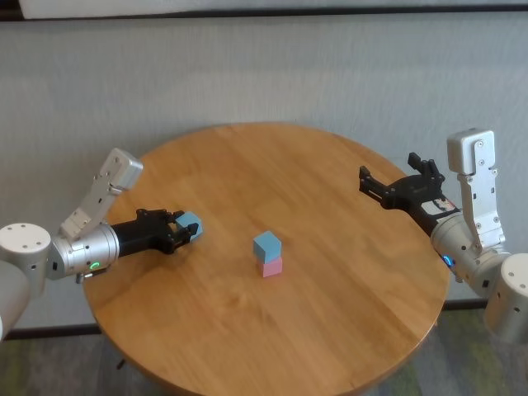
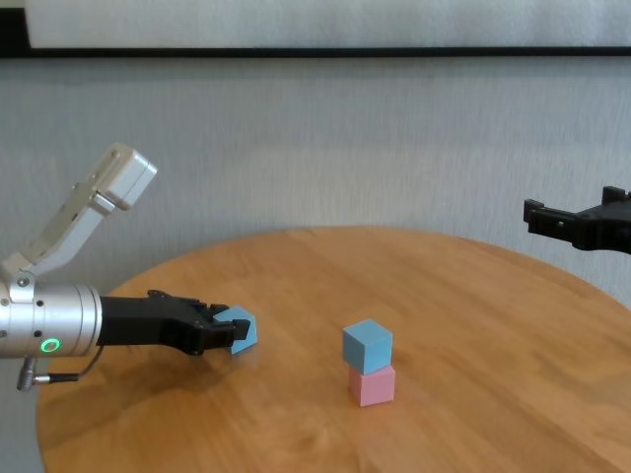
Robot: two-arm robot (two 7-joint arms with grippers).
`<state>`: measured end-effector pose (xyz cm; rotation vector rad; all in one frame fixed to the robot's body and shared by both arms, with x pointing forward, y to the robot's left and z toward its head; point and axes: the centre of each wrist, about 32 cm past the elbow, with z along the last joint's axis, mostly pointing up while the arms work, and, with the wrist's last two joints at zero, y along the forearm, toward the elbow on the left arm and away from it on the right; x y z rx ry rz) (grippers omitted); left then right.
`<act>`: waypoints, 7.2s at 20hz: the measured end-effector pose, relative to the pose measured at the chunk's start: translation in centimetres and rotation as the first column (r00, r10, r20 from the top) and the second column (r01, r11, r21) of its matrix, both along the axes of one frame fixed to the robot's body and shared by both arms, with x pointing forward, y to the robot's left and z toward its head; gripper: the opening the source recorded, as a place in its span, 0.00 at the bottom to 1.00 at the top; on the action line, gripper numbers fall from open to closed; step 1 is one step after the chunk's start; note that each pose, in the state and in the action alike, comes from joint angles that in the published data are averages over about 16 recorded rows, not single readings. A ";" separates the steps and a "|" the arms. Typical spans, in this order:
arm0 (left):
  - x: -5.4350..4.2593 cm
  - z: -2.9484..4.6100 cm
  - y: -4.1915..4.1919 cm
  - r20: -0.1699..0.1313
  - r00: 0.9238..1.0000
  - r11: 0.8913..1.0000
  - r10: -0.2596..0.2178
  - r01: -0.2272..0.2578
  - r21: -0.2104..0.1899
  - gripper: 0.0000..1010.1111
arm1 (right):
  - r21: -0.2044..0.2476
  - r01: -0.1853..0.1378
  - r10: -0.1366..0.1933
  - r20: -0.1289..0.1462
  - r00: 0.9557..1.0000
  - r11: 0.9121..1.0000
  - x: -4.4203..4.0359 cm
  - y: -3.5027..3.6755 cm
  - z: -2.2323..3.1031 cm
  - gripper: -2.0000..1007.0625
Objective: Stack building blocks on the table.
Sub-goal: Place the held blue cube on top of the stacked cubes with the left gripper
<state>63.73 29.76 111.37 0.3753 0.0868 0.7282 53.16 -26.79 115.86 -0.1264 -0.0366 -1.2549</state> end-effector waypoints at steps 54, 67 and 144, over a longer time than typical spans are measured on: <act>-0.10 0.97 0.74 0.037 0.999 1.000 0.016 -0.015 -0.027 0.40 | 0.000 0.000 0.000 0.000 1.000 1.000 0.00 0.00 0.00 1.00; -1.68 6.49 -0.10 0.073 0.997 0.999 -0.021 0.017 0.049 0.40 | 0.000 0.000 0.000 0.000 1.000 1.000 0.00 0.00 0.00 1.00; -2.57 9.39 -9.07 0.047 0.955 0.950 -0.291 0.283 0.132 0.40 | 0.000 0.000 0.000 0.000 1.000 1.000 0.00 0.00 0.00 1.00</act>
